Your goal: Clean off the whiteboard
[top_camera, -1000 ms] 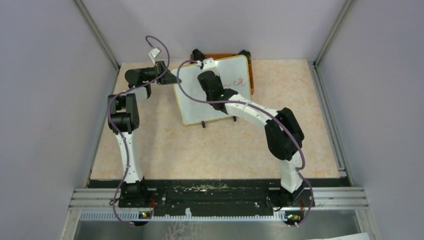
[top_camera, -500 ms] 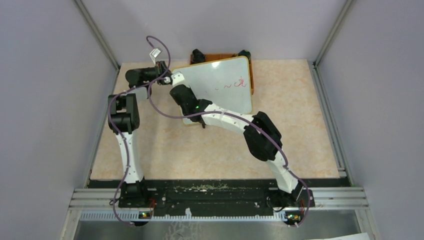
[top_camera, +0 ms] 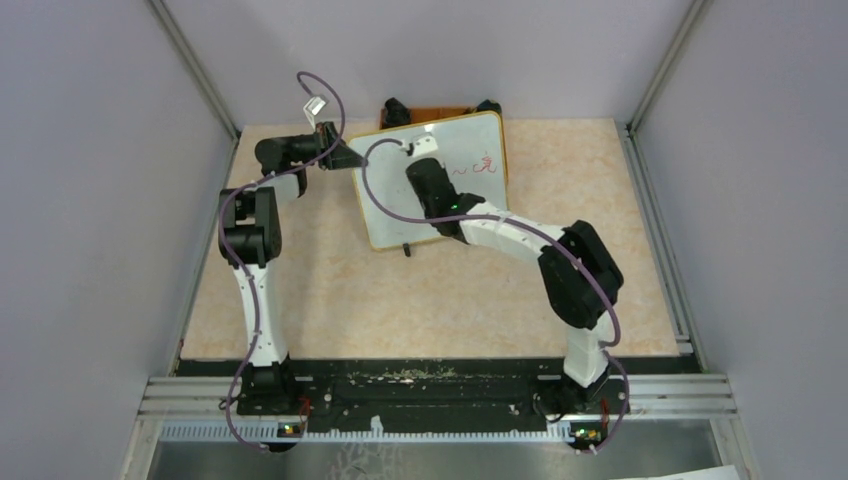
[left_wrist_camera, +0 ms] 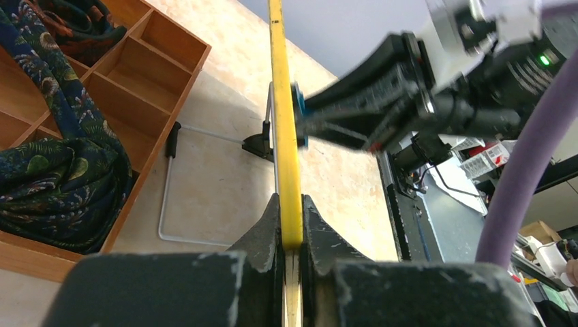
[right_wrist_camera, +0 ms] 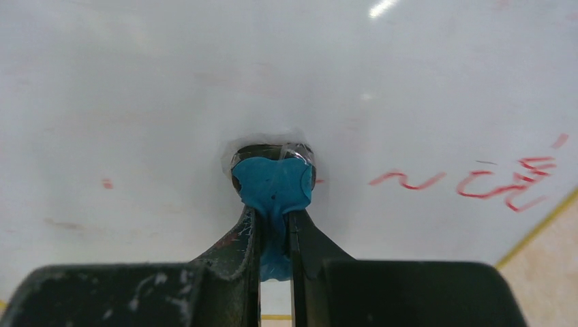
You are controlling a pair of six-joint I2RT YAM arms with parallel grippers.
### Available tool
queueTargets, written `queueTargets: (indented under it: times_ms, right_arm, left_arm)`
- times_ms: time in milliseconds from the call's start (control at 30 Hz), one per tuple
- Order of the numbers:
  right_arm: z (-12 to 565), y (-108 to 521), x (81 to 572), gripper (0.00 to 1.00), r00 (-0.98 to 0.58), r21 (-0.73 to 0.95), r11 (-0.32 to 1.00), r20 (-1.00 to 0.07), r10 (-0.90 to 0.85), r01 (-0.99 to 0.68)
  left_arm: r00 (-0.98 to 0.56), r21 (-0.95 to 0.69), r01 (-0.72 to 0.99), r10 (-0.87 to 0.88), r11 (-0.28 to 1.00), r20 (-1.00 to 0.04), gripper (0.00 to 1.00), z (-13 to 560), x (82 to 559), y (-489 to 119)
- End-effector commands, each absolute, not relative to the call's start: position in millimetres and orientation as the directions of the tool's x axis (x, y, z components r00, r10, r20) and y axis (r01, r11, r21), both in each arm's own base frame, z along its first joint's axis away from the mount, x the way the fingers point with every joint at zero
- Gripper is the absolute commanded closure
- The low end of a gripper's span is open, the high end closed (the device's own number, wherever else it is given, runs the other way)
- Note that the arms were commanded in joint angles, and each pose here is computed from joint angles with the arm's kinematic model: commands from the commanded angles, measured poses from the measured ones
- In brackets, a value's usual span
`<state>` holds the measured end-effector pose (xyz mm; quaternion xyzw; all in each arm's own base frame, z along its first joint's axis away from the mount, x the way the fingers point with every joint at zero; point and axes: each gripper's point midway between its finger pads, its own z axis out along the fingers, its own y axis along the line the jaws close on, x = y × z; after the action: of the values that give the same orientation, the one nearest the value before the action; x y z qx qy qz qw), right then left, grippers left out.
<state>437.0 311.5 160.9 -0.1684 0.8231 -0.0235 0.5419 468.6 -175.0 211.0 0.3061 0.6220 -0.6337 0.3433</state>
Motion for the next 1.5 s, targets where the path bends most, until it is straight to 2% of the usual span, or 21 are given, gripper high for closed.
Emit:
queueTargets:
  times_ms: [0,200,633,767,1033,1467]
  right_arm:
    - [186.5,239.8,456.5,1.0,-0.342,-0.2,0.977,-0.915,-0.213,-0.072]
    - [190.2,253.9,454.2,1.0,-0.339,-0.146,0.982,-0.923,-0.179,-0.122]
    - [171.3,386.4,415.5,1.0,-0.291,-0.193,0.92,-0.909,-0.298,-0.34]
    - [163.6,399.0,410.0,1.0,-0.288,-0.216,0.91,-0.9,-0.326,-0.354]
    - [146.2,366.8,425.7,1.0,-0.329,-0.247,0.927,-0.883,-0.336,-0.284]
    - [184.8,245.5,465.7,1.0,-0.349,-0.191,0.979,-0.914,-0.205,-0.076]
  left_arm:
    - [-0.372,-0.387,0.922,0.231,-0.021,-0.899,1.0,184.4,434.8,-164.7]
    - [-0.378,-0.393,0.919,0.231,-0.021,-0.896,1.0,182.8,435.4,-164.8]
    - [-0.383,-0.398,0.917,0.231,-0.022,-0.894,1.0,181.8,434.1,-165.4]
    - [-0.383,-0.398,0.917,0.231,-0.022,-0.894,1.0,182.3,433.8,-165.3]
    - [-0.384,-0.4,0.916,0.231,-0.023,-0.894,1.0,181.6,432.2,-165.3]
    - [-0.389,-0.404,0.915,0.228,-0.018,-0.892,1.0,178.5,431.9,-161.9]
